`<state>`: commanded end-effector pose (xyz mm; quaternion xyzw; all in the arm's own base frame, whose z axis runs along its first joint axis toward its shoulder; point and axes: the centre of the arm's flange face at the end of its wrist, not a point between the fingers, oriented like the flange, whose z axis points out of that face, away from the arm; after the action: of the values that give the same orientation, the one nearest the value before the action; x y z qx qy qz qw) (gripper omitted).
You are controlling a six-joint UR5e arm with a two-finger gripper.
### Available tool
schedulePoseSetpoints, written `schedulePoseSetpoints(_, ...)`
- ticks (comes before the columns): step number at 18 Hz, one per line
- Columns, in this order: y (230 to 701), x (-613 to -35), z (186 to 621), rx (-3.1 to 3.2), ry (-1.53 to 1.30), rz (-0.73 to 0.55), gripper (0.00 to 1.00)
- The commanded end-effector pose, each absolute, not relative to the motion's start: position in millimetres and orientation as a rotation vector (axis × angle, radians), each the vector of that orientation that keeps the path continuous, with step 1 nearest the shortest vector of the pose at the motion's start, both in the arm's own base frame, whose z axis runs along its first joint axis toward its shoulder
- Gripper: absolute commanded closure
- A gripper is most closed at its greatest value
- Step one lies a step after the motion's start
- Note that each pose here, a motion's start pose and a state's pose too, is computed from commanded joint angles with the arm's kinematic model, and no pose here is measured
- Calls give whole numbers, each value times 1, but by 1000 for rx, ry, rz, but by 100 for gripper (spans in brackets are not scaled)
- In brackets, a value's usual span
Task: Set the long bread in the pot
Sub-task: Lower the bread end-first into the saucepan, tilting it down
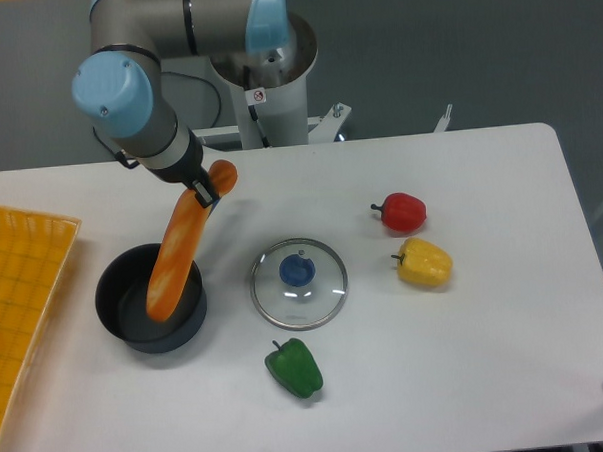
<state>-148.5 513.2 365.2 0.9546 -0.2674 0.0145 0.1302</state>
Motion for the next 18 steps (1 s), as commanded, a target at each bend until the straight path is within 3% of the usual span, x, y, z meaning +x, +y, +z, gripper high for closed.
schedulePoseSetpoints(18,543,-113,346,2749,-757,7,100)
